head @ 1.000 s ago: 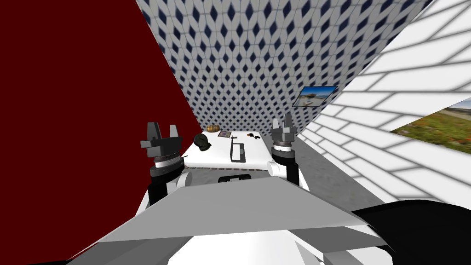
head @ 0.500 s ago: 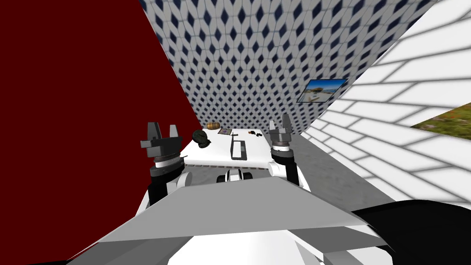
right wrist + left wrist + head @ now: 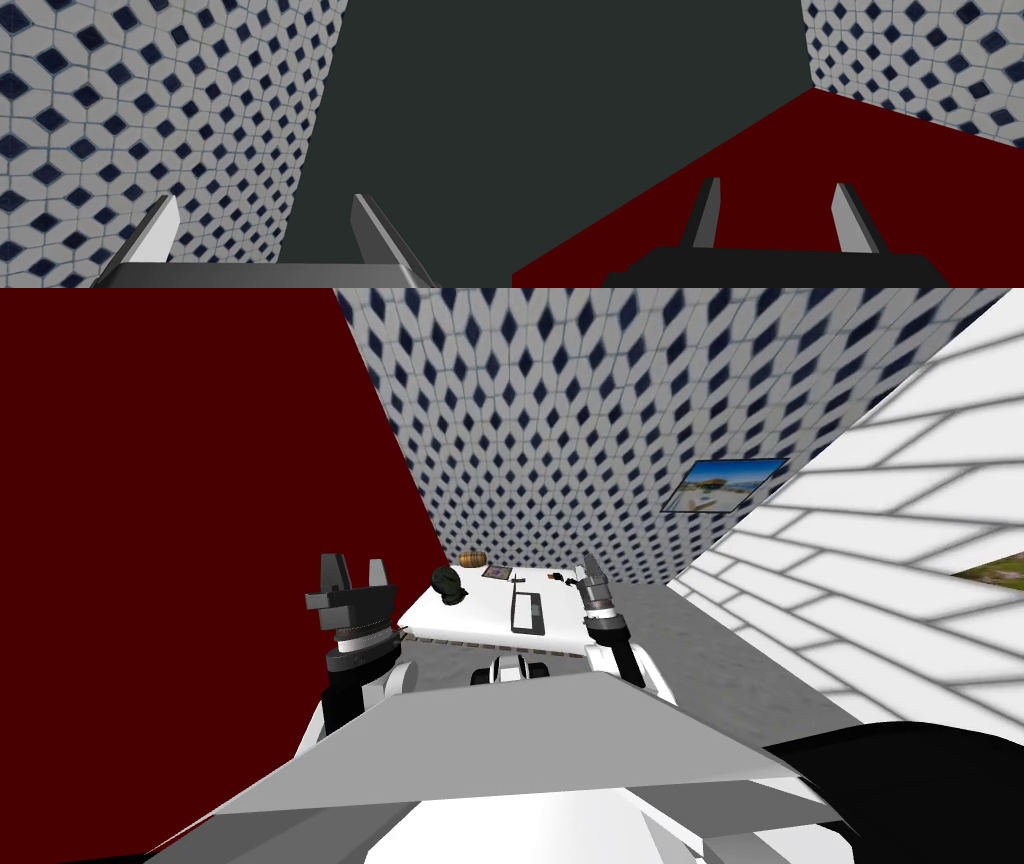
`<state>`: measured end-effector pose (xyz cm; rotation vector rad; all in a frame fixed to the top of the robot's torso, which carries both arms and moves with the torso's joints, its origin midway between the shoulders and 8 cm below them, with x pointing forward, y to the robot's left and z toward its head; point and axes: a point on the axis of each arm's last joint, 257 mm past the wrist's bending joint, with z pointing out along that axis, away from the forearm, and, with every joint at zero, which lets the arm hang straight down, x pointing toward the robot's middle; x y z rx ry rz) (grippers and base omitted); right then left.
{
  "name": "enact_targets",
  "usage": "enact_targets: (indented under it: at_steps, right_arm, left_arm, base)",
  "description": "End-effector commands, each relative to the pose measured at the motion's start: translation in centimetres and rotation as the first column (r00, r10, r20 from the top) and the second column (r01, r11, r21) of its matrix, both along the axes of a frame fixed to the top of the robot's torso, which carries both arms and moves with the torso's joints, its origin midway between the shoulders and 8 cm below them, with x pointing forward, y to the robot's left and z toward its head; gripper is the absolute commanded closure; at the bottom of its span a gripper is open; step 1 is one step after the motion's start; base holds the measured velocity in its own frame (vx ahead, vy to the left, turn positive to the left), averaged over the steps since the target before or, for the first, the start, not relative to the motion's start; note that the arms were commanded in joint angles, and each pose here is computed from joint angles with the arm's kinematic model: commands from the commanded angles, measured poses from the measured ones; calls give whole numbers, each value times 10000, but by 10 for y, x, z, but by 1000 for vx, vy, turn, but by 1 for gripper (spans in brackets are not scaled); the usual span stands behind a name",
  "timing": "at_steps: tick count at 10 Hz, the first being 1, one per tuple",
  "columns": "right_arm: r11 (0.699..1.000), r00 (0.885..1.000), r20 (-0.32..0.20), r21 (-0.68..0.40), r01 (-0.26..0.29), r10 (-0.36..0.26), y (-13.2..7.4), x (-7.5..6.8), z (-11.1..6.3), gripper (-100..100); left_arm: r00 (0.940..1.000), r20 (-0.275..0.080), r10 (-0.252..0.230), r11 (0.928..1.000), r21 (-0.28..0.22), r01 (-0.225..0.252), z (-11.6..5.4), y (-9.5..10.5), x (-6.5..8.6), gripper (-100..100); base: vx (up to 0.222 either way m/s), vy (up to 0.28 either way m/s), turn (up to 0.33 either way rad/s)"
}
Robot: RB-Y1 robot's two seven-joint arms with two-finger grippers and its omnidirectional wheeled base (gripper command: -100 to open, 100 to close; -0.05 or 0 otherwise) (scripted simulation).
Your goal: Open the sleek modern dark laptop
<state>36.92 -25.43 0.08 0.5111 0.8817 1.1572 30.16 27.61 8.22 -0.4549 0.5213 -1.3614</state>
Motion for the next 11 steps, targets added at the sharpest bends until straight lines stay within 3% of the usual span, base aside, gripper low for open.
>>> enact_targets:
  at_steps: [1,2,3,4,5,6,7,8,9,10,11]
  right_arm:
    - [9937,9877,-1383,-948,597,-725,-14,17,-49,-100]
    - [9918,9866,-1430,-1110,627,-783,-13,18,-52,-100]
    - [9843,9708,-2083,-1532,876,-1188,-23,24,-79,-100]
    - [9820,9697,-2102,-1663,900,-1245,-22,24,-80,-100]
    - [9702,9454,-2766,-2138,1142,-1722,-34,29,-108,-100]
    - [9676,9449,-2759,-2249,1148,-1762,-33,29,-109,-100]
    - [9525,9126,-3398,-2725,1357,-2272,-47,31,-139,-100]
    - [9486,9119,-3383,-2860,1357,-2325,-46,31,-139,-100]
    - [9308,8736,-3949,-3318,1531,-2845,-61,31,-167,-100]
    - [9248,8707,-3957,-3488,1517,-2921,-61,31,-170,-100]
    - [9036,8270,-4437,-3951,1653,-3453,-76,29,-196,-100]
  left_arm:
    - [10000,0,0,10000,0,0,0,0,0,0]
    - [10000,1,-1,10000,-1,1,0,0,0,0]
    - [10000,0,0,10000,0,0,0,0,0,0]
    - [10000,0,0,10000,0,0,0,0,0,0]
    - [10000,0,0,10000,0,0,0,0,0,0]
    - [10000,0,0,10000,0,0,0,0,0,0]
    - [10000,0,0,10000,0,0,0,0,0,0]
    - [10000,0,0,10000,0,0,0,0,0,0]
    - [10000,0,0,10000,0,0,0,0,0,0]
    - [10000,0,-1,10000,0,1,0,0,0,0]
    - [10000,0,0,10000,0,0,0,0,0,0]
  base:
    - [-29,104,191]
    - [-24,86,48]
    - [-30,87,85]
    - [-18,68,62]
    - [-22,89,138]
    - [-14,73,69]
    - [-27,87,95]
    - [-20,73,71]
    - [-20,106,173]
    - [-15,93,62]
    - [-18,97,120]
